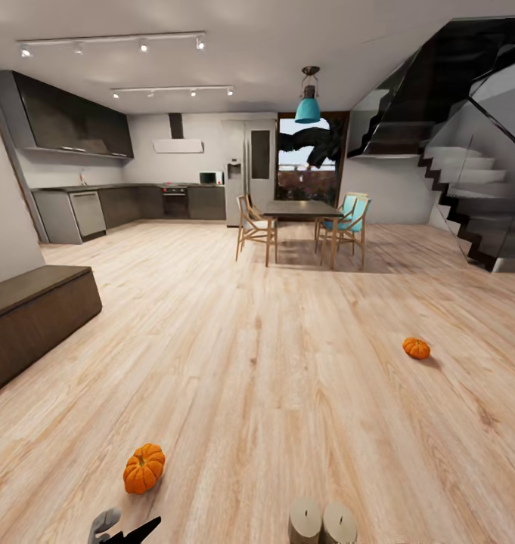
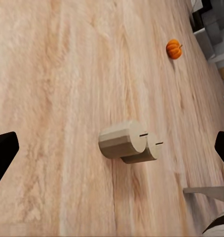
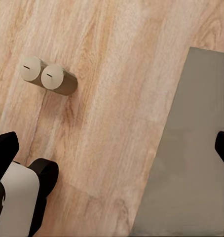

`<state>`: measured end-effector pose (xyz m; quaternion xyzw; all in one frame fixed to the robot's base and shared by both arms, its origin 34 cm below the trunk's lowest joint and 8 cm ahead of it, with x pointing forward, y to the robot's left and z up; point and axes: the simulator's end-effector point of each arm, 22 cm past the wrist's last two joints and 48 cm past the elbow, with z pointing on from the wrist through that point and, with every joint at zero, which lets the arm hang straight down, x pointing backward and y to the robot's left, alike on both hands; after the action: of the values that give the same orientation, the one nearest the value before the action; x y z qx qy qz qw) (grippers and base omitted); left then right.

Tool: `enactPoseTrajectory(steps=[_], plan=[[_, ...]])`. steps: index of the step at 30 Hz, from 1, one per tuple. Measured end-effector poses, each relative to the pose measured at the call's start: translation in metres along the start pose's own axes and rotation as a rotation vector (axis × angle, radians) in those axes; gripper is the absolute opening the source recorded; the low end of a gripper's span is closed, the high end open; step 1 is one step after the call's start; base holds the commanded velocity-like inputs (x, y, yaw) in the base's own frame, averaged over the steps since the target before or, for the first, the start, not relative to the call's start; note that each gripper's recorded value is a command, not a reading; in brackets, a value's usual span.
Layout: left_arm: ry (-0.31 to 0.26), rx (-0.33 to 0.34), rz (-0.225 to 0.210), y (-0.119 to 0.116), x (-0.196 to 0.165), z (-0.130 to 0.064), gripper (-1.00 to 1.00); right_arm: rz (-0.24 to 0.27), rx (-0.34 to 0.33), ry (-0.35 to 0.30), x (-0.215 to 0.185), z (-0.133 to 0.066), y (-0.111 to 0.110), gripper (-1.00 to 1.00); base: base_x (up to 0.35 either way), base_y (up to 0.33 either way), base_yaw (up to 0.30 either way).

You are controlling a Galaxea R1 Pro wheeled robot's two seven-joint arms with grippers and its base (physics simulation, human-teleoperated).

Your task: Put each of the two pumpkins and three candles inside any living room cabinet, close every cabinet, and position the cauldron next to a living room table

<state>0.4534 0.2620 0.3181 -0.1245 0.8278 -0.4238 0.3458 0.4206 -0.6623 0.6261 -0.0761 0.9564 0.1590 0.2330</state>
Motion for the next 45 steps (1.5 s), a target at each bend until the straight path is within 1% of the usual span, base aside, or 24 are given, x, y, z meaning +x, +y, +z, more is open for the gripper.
enactPoseTrajectory(steps=[3, 4, 5, 7, 8, 9, 10, 11, 13, 14, 15, 16, 17, 18, 19, 22, 23, 26, 27, 28, 35, 38, 41, 45], plan=[[-0.001, 0.001, 0.001, 0.0, -0.001, 0.0, 1.0, 0.009, -0.007, 0.001, 0.0, 0.004, 0.002, 1.0, 0.001, -0.001, -0.071], [-0.001, 0.001, 0.001, 0.0, -0.001, -0.001, 1.0, 0.02, -0.02, 0.003, -0.001, 0.011, 0.006, 1.0, 0.0, 0.0, -0.03], [-0.001, 0.001, 0.001, 0.0, -0.001, -0.001, 1.0, 0.035, -0.041, 0.006, -0.002, 0.021, 0.011, 1.0, 0.0, 0.0, -0.019], [-0.001, 0.002, 0.0, -0.001, -0.001, 0.0, 1.0, 0.068, -0.104, 0.014, -0.008, 0.053, 0.031, 1.0, 0.0, 0.0, -0.009], [-0.001, 0.002, 0.0, -0.001, -0.001, 0.0, 1.0, 0.08, -0.144, 0.021, -0.015, 0.08, 0.048, 1.0, 0.0, 0.0, -0.003], [-0.001, 0.002, 0.0, -0.001, -0.001, 0.0, 1.0, 0.073, -0.169, 0.039, -0.025, 0.115, 0.07, 1.0, 0.0, 0.0, -0.002], [-0.001, 0.002, 0.0, -0.001, -0.001, 0.0, 1.0, 0.061, -0.166, 0.053, -0.032, 0.14, 0.083, 1.0, 0.0, 0.0, -0.001], [-0.001, 0.002, 0.0, -0.001, -0.001, 0.0, 1.0, 0.048, -0.141, 0.069, -0.037, 0.166, 0.094, 1.0, 0.0, 0.0, 0.0], [0.0, 0.0, 0.0, 0.0, 0.0, 0.0, 1.0, -0.01, -0.059, 0.116, -0.042, 0.231, 0.118, 1.0, 0.0, 0.0, 0.0], [0.0, -0.001, 0.0, 0.0, 0.0, 0.0, 1.0, -0.034, -0.035, 0.133, -0.041, 0.249, 0.125, 1.0, 0.0, 0.0, 0.0], [0.0, -0.001, 0.001, 0.0, 0.0, 0.0, 1.0, -0.088, 0.018, 0.173, -0.036, 0.277, 0.135, 1.0, 0.0, 0.0, 0.0], [0.0, -0.002, 0.0, 0.0, -0.001, 0.0, 1.0, -0.152, 0.037, 0.207, -0.032, 0.311, 0.161, 1.0, 0.0, 0.0, 0.0], [-0.001, -0.004, 0.0, 0.001, -0.001, 0.0, 1.0, -0.238, 0.065, 0.248, -0.025, 0.348, 0.191, 1.0, 0.0, 0.0, 0.0], [-0.001, -0.007, 0.0, 0.001, -0.001, 0.0, 1.0, -0.289, 0.064, 0.259, -0.022, 0.37, 0.215, 1.0, 0.0, 0.0, 0.0], [-0.002, -0.008, 0.0, 0.001, -0.001, 0.0, 1.0, -0.299, 0.074, 0.259, -0.023, 0.37, 0.212, 1.0, 0.0, 0.0, 0.0], [-0.002, -0.01, 0.0, 0.002, -0.001, -0.001, 1.0, -0.323, 0.062, 0.244, -0.025, 0.377, 0.22, 1.0, 0.0, 0.0, 0.0], [-0.003, -0.011, 0.0, 0.002, -0.002, -0.001, 1.0, -0.307, -0.046, 0.282, -0.015, 0.379, 0.252, 1.0, 0.0, 0.0, 0.0], [-0.003, -0.012, 0.0, 0.003, -0.001, -0.001, 1.0, -0.314, -0.058, 0.29, -0.013, 0.383, 0.259, 1.0, 0.0, 0.0, 0.0], [-0.003, -0.014, 0.0, 0.003, -0.002, -0.001, 1.0, -0.315, -0.104, 0.291, -0.011, 0.4, 0.292, 1.0, 0.0, 0.0, 0.0], [-0.003, -0.014, 0.0, 0.003, -0.002, -0.001, 1.0, -0.318, -0.114, 0.29, -0.011, 0.404, 0.3, 1.0, 0.0, 0.0, 0.0], [-0.003, -0.014, -0.001, 0.003, -0.002, -0.001, 1.0, -0.315, -0.115, 0.297, -0.008, 0.405, 0.301, 1.0, 0.0, 0.0, 0.0], [-0.003, -0.014, -0.001, 0.003, -0.002, -0.001, 1.0, -0.316, -0.122, 0.32, 0.006, 0.409, 0.305, 1.0, 0.0, 0.0, 0.0], [-0.003, -0.014, -0.001, 0.003, -0.001, -0.001, 1.0, -0.319, -0.125, 0.328, 0.012, 0.411, 0.307, 1.0, 0.0, 0.0, 0.0], [-0.003, -0.014, -0.001, 0.003, -0.001, -0.001, 1.0, -0.315, -0.129, 0.312, 0.008, 0.41, 0.308, 1.0, 0.069, 0.0, 0.0]])
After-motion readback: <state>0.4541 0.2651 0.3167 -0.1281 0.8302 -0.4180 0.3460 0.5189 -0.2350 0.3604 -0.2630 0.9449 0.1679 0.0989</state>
